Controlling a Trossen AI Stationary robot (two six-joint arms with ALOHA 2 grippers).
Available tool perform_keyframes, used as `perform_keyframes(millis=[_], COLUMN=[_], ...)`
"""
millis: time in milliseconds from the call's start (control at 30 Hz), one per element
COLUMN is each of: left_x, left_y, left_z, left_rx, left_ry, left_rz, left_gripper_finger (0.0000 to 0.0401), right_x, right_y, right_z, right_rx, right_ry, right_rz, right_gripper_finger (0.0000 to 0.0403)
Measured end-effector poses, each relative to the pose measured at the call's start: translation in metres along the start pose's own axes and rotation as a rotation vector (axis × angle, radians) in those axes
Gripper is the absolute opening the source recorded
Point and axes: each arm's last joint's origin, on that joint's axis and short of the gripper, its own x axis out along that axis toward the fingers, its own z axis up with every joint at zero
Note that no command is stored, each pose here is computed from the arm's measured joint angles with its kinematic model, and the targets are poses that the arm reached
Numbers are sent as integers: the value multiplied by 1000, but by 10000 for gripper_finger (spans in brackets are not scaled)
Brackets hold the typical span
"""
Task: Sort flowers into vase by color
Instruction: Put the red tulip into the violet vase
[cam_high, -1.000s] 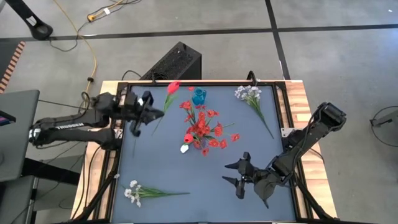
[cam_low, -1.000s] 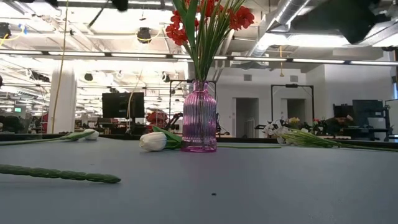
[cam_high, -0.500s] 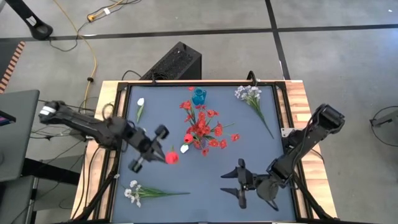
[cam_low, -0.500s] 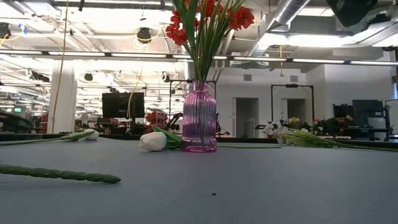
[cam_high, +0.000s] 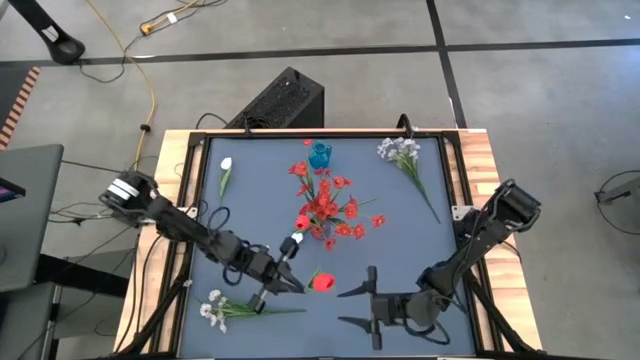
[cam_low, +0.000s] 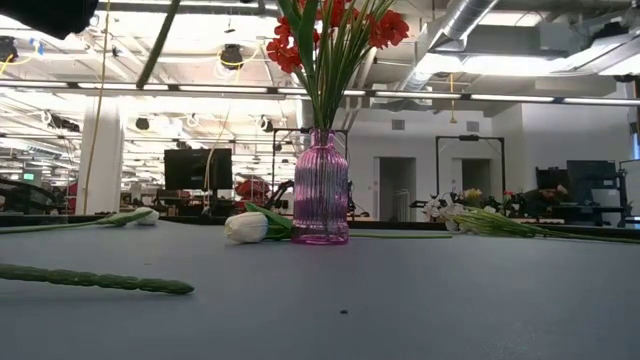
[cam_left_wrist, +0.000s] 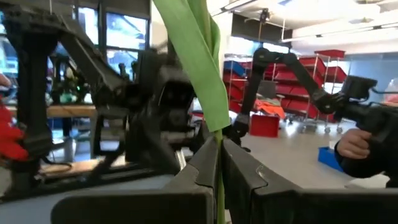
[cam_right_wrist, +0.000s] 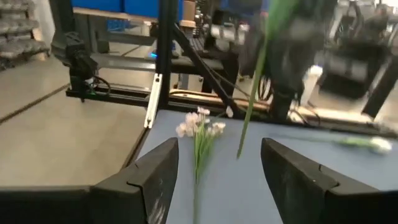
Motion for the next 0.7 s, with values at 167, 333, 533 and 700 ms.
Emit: perform_keyframes(millis=[167, 333, 533, 700], left_x=[20, 39, 44, 44], left_y=[-4, -6, -6, -6], left_z=[-7, -10, -10, -10], left_rx=[-14, 19, 47, 55], left_ry=[-6, 10, 26, 23], left_rz=[-2, -8, 3, 35], left_gripper_finger=[0, 0, 0, 0], right_x=[23, 40, 43, 43], right_y=[-3, -10, -10, -11], right_z=[1, -2, 2, 4], right_rx=[-24, -9, 45, 52], right_ry=[2, 10, -24, -43], right_rz=[-44, -74, 55, 50], right_gripper_finger=[253, 253, 253, 253])
